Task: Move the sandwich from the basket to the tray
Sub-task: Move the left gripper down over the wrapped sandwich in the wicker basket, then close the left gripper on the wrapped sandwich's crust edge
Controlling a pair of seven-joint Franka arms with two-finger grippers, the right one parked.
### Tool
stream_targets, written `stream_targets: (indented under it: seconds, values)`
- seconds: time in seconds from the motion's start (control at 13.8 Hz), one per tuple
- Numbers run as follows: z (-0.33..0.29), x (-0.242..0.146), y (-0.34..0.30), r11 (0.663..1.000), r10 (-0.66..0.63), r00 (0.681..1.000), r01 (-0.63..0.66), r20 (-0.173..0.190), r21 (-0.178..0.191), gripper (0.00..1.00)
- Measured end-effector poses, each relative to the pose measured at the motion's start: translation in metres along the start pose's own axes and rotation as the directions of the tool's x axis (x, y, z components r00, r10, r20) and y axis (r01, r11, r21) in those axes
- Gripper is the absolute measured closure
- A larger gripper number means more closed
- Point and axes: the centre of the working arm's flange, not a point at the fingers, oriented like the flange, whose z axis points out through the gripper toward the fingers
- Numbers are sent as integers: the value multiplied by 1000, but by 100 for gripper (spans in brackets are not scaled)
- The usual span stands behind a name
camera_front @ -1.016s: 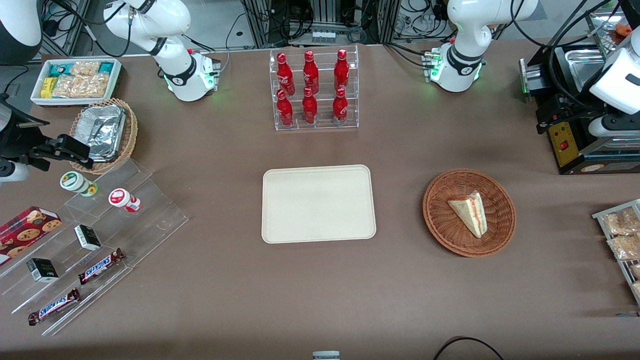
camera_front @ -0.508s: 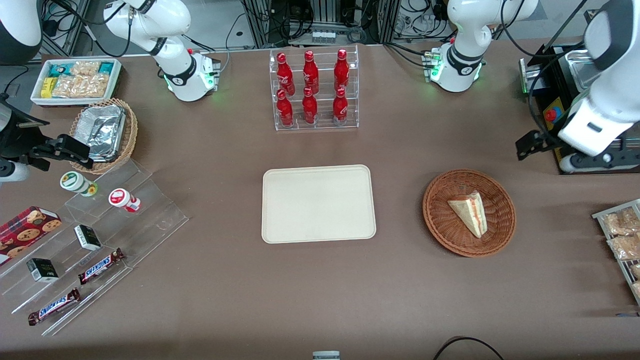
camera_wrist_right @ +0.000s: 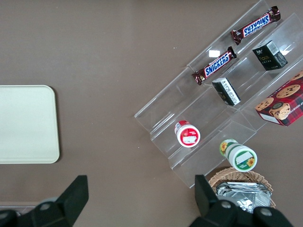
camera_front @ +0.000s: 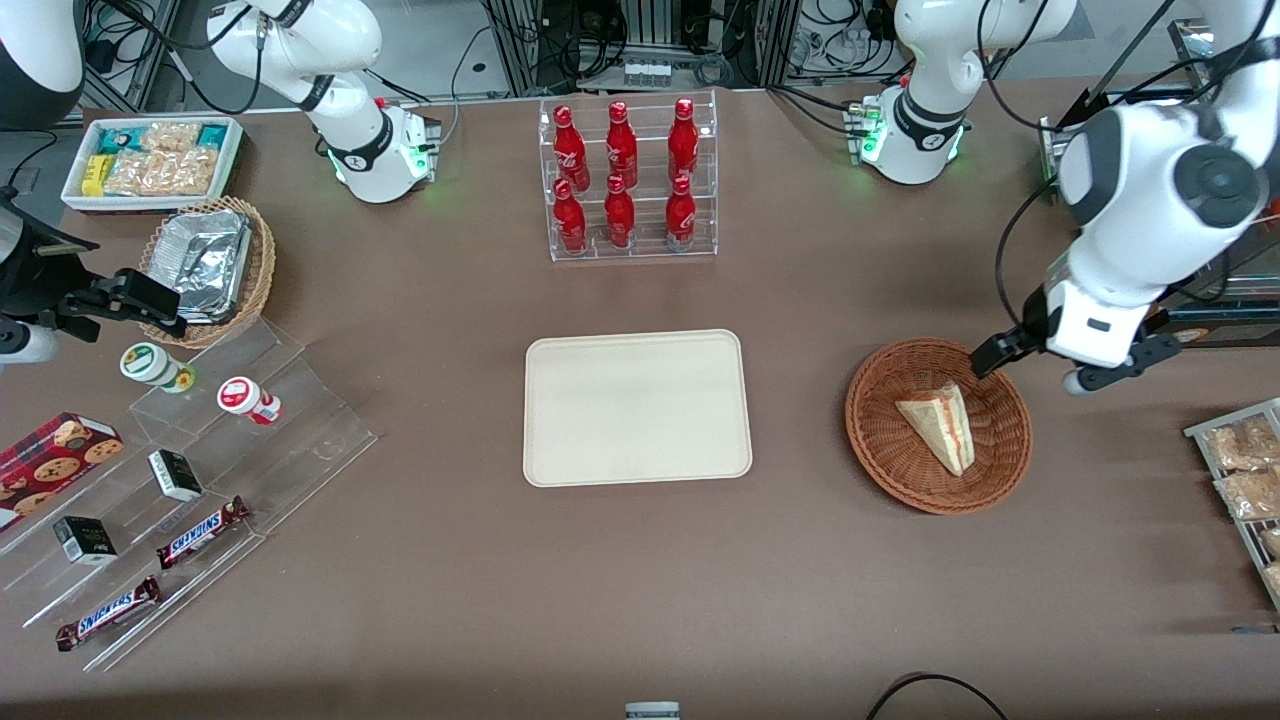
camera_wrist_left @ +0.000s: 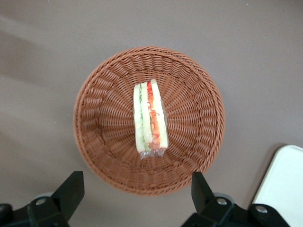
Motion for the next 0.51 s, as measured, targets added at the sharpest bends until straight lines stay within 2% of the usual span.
stream_targets:
  seconds: [0.22,0.51]
  values:
    - [47,0,-1,999,-42,999,42,-1,-9,0]
    - [91,3,5,999,-44,999,44,16,-10,0]
